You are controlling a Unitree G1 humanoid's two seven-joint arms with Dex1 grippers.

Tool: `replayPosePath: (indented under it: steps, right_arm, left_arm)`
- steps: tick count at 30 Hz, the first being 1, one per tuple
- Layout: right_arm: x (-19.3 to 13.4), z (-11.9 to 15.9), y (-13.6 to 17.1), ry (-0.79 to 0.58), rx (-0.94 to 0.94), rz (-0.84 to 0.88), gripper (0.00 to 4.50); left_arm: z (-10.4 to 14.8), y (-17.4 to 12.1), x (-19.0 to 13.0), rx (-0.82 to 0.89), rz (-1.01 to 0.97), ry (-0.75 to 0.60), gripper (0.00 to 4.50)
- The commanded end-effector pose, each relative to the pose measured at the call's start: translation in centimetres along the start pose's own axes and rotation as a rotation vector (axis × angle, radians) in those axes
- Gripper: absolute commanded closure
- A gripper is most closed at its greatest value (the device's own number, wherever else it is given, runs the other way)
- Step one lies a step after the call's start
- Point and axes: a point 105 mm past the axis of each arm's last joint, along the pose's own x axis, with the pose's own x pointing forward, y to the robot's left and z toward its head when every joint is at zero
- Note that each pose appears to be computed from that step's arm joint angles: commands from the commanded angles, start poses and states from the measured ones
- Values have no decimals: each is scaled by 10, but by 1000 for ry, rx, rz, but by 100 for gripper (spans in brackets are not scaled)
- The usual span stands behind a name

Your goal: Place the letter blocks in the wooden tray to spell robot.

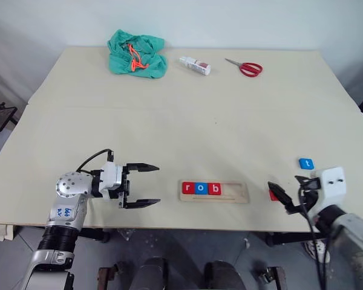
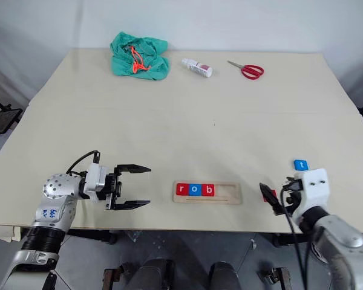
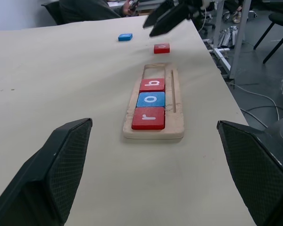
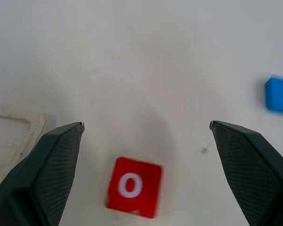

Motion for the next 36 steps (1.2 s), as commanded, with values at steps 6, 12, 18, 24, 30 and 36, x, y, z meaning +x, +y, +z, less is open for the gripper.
replayPosePath:
  steps: [6, 12, 18, 24, 30, 36]
  right_arm:
    - [-3, 7, -19, -1, -223, 322, 3]
    - [9, 13, -18, 16, -412, 617, 3]
    - [24, 6, -18, 89, -500, 782, 3]
    - [23, -11, -27, 197, -577, 853, 3]
    - [25, -19, -35, 219, -595, 860, 3]
    - [30, -25, -37, 248, -614, 854, 20]
  left_arm:
    - [8, 10, 3, 40, 4, -15, 0]
    - [8, 9, 5, 45, -3, -16, 0]
    - [9, 4, 0, 45, 1, -12, 0]
    - [9, -2, -5, 41, 15, 6, 0]
    - [11, -6, -9, 37, 28, 19, 0]
    - [11, -5, -8, 38, 33, 23, 0]
